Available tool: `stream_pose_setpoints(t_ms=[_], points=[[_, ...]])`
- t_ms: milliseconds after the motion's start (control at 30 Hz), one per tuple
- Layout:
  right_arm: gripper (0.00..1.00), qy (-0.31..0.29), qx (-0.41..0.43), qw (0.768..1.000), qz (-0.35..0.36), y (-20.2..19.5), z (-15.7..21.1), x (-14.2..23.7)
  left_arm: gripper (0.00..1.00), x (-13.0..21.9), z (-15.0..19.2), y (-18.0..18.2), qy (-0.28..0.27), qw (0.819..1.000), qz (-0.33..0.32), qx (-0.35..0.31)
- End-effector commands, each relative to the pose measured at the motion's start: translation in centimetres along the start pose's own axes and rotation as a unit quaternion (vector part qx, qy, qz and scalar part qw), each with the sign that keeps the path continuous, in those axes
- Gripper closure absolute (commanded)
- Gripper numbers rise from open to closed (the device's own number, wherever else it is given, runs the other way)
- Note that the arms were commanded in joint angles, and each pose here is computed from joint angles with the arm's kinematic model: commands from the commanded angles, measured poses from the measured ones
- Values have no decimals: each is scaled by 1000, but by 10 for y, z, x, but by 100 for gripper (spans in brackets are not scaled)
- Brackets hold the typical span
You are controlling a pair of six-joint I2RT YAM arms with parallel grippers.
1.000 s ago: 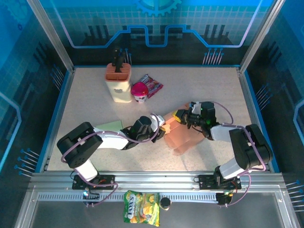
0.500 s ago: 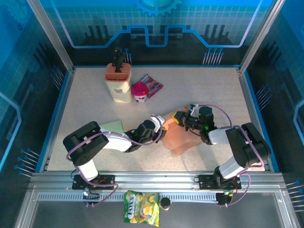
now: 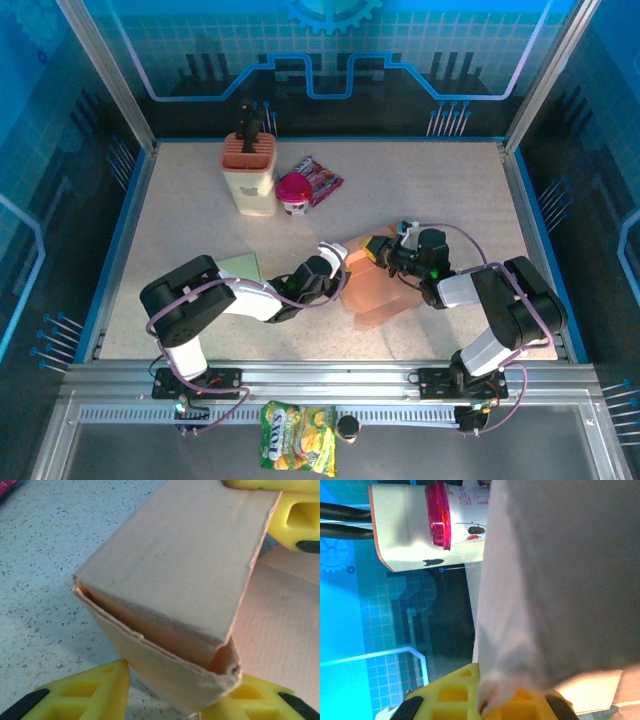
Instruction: Fold the paper box
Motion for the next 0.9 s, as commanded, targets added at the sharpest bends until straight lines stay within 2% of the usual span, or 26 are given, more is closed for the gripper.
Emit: stream_pose_setpoints(t_ms=[0,400,500,667,867], points=[[100,26,-17,999,25,-22,18,-3,66,-6,-17,-4,-26,999,-15,12],[100,17,-17,999,29,-25,24,-4,90,-9,-17,7,-30,992,-101,62],[100,13,-20,999,33,-26,24,-3,100,-10,-18,7,-28,990,-120,70],[100,7,-25,999,31,-24,24,-3,100,-12,-22,-1,-30,990,-122,66],[100,-7,-27,999,31,-16,27,-5,92,-14,-28,-7,-32,991,-118,54]])
Point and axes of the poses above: each hand's point on the last joint's axis, 136 mm out from that joint toward the fingers, its own x axis back along the fingers, its own y axis along the line the jaws close on, z = x × y, the point moved 1 cm from there along x, back along the fingers, and after that the axes turned 1 degree about -x, right-handed, at the moved point
